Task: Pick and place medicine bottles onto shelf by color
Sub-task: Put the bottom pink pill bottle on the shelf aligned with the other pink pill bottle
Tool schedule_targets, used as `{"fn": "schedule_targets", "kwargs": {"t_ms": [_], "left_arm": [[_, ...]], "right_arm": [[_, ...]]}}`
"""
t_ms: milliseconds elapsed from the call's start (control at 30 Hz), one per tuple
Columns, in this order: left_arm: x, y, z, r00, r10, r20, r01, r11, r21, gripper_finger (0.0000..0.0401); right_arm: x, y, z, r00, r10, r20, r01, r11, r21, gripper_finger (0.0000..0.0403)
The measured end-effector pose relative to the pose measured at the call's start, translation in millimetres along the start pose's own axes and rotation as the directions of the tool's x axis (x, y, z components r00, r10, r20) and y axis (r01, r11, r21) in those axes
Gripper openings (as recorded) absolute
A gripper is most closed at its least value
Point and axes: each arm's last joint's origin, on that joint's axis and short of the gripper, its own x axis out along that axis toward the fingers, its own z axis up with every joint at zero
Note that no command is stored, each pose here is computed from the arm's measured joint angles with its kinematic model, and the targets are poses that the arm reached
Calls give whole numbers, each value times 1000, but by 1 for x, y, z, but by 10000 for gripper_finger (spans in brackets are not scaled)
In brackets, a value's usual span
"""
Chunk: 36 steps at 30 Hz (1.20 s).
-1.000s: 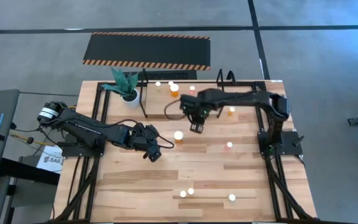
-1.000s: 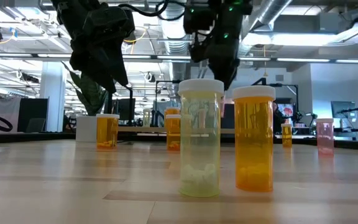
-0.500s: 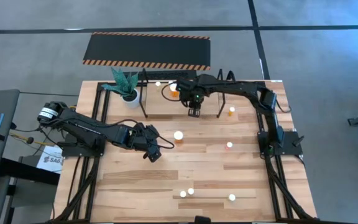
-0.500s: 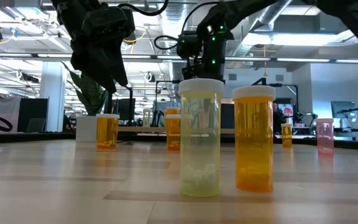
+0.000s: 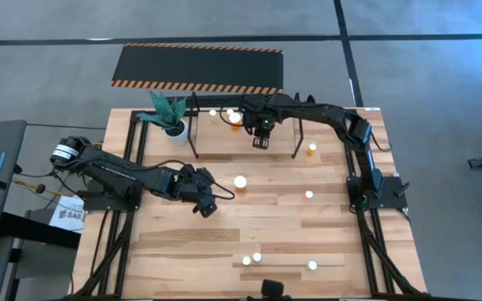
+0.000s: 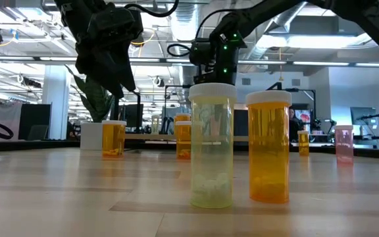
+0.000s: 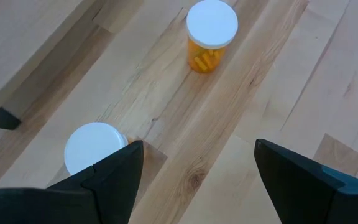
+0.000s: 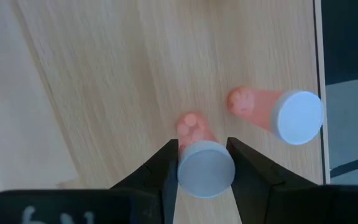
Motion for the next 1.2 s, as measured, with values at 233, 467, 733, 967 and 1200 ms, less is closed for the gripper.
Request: {"fn": "schedule_targets", "kwargs": {"t_ms": [233, 467, 733, 967, 1200], "left_arm": [[0, 0, 0, 1000, 0, 0, 0, 1000, 0, 293], [0, 0, 0, 1000, 0, 0, 0, 1000, -1, 293], [0, 0, 0, 1000, -1, -1, 1, 1000, -3, 293], [0, 0, 0, 1000, -2, -2, 2, 1000, -3, 293], [0, 0, 0, 1000, -2, -2, 2, 1000, -7, 293]], "right_arm": [[-1, 8, 6, 999, -4, 39, 4, 1000, -2, 140], [-2, 9, 6, 999, -2, 39, 3, 999, -46, 141], [-1, 3, 4, 999, -4, 32, 7, 996, -91, 141], [0, 3, 4, 1000, -4, 31, 8, 993, -117, 138], [0, 0, 3, 1000, -6, 31, 10, 992, -126, 142]]}}
